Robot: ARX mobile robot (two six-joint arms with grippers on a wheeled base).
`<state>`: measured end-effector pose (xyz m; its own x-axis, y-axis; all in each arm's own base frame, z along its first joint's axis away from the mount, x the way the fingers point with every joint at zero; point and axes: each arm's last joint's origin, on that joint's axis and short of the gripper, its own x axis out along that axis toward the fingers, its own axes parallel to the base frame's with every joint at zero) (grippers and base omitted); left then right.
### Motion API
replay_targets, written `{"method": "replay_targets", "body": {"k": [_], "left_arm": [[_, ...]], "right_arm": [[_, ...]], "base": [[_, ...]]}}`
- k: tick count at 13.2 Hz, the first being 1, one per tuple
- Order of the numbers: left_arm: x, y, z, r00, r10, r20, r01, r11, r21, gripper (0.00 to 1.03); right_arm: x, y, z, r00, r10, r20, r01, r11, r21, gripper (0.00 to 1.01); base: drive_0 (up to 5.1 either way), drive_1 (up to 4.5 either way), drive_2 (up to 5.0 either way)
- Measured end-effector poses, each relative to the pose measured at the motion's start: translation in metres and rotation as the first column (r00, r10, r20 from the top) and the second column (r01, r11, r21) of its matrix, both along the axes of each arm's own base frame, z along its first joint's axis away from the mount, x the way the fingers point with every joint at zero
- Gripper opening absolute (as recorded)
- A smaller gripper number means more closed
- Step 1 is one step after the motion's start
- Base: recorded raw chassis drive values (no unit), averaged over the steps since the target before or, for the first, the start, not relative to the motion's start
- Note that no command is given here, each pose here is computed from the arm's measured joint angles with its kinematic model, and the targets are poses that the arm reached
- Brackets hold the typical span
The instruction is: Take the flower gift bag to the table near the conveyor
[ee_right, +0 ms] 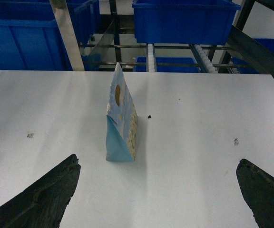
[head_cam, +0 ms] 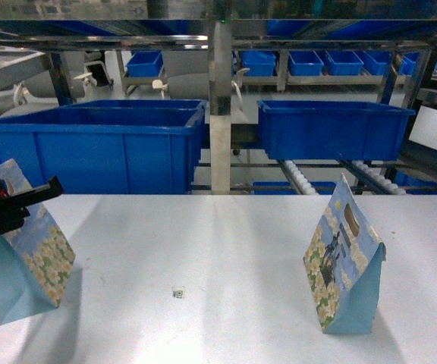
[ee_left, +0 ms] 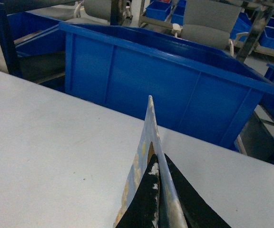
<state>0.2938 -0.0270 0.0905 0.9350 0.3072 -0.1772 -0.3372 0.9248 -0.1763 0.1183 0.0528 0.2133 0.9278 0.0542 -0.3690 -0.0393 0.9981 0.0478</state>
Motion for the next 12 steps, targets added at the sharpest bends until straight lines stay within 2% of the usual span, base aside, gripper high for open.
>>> {"method": "replay_targets", "body": {"k": [1, 4, 6, 10, 11, 12], "left_arm": [[0.0, 0.002, 0.0, 1.0, -0.003, -0.002, 0.003, 1.0, -0.003, 0.02], [0.0, 0.015, -0.02, 0.998, 0.036, -0.057, -0.037, 0.9992, -0.011, 0.02], [-0.002, 0.013, -0.024, 0.997, 0.027, -0.075, -0.028, 0.9996, -0.01, 0.02], [-0.029, -0.005, -0.034, 0.989, -0.017, -0.15, 0.018, 0.9998, 0.0, 0.02], [-0.036, -0.006, -0.036, 0.985, -0.025, -0.172, 0.026, 0.9997, 0.002, 0.12], [-0.047, -0.009, -0.04, 0.977, -0.041, -0.211, 0.043, 0.9991, 0.003, 0.28]], "right_arm": [[0.0, 0.0, 0.0, 1.0, 0.0, 0.0, 0.0, 1.0, 0.0, 0.98], [0.0, 0.0, 0.0, 1.0, 0.0, 0.0, 0.0, 1.0, 0.0, 0.98], [0.0, 0.0, 0.0, 1.0, 0.0, 0.0, 0.0, 1.0, 0.0, 0.98], [0.0, 0.0, 0.0, 1.0, 0.0, 0.0, 0.0, 1.0, 0.0, 0.98], [0.0, 0.0, 0.0, 1.0, 0.0, 0.0, 0.0, 1.0, 0.0, 0.98], [0.0, 0.0, 0.0, 1.0, 0.0, 0.0, 0.0, 1.0, 0.0, 0.98]], "base": [[0.0, 0.0, 0.0], [0.0, 0.0, 0.0], [0.0, 0.0, 0.0], [0.0, 0.0, 0.0], [0.0, 0.0, 0.0], [0.0, 0.0, 0.0]]}}
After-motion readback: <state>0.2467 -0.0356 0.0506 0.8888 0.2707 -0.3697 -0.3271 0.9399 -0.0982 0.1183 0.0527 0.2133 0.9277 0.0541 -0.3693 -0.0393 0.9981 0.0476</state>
